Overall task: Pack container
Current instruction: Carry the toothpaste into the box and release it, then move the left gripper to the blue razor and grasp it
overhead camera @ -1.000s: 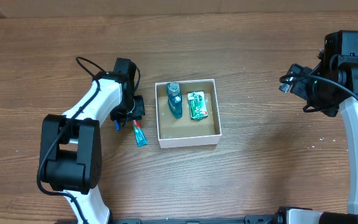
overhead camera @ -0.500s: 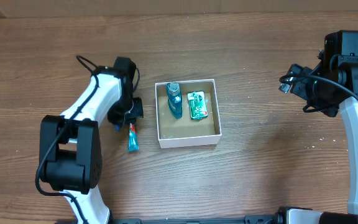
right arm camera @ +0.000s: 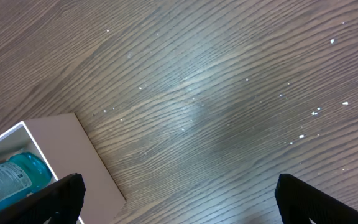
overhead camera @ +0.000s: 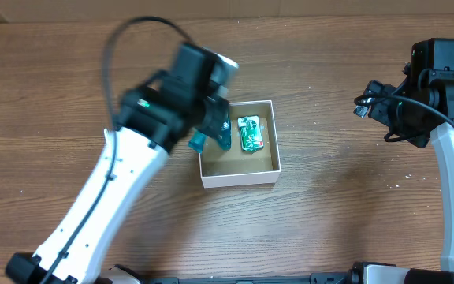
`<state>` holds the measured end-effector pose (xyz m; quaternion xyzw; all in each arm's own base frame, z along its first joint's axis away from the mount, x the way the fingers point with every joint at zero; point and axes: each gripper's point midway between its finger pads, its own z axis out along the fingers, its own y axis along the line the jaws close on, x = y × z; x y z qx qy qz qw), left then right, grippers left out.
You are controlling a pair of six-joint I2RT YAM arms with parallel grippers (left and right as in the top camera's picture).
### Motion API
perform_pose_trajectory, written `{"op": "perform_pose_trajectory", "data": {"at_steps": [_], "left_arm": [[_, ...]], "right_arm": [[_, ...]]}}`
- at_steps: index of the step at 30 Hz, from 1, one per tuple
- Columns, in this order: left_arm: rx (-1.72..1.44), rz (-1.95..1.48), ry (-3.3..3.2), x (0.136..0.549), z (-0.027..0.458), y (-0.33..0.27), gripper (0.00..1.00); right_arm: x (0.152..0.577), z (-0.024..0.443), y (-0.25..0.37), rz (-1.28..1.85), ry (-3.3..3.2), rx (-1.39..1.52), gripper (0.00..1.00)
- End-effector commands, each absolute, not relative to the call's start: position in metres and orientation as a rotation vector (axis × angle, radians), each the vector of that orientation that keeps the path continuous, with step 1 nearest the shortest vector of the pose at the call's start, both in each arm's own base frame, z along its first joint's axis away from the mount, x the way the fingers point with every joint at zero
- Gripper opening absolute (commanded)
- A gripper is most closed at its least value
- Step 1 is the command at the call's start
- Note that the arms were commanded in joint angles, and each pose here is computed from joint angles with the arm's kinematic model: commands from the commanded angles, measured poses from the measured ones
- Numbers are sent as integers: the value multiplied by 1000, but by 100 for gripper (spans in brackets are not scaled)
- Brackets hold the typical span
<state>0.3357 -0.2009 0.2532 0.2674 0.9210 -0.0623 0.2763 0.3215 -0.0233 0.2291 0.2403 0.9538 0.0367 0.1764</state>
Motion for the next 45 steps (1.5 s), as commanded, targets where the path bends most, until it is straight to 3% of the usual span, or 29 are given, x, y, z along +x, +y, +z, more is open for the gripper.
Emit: {"op": "perform_pose_trajectory", "data": {"at_steps": [1, 11, 14, 16, 18, 19, 20, 23, 25, 30, 35, 40, 45], "left_arm": [[1154, -39, 2374, 326, 222, -238, 4], [1275, 4, 2632, 328, 111, -258, 4], [1244, -5, 2675, 323, 105, -260, 6], [1263, -6, 2662, 318, 116, -265, 28], [1267, -7, 2632, 315, 141, -268, 43], [1260, -12, 2616, 313, 158, -270, 74], [1238, -15, 2604, 313, 174, -270, 86], [1080, 21, 2569, 314, 232, -256, 89], [905, 86, 2536, 320, 271, -235, 100], [394, 153, 2521, 333, 320, -161, 100], [6, 94, 2651, 355, 304, -81, 100], [-250, 16, 2817, 376, 235, -27, 100], [-365, 11, 3010, 379, 136, -7, 100]], "right_arm": [[320, 234, -24, 108, 2682, 677, 100], [320, 234, -25, 107, 2683, 677, 100], [320, 234, -24, 108, 2683, 677, 100], [320, 234, -24, 108, 2682, 677, 100], [320, 234, -24, 108, 2682, 677, 100], [320, 234, -24, 108, 2681, 676, 100], [320, 234, -25, 108, 2680, 676, 100], [320, 234, -25, 106, 2681, 669, 100], [320, 234, -25, 104, 2683, 661, 100], [320, 234, -25, 104, 2684, 655, 100], [321, 234, -25, 104, 2683, 655, 100], [321, 234, -25, 104, 2683, 655, 100], [321, 234, -25, 104, 2683, 655, 100]]}}
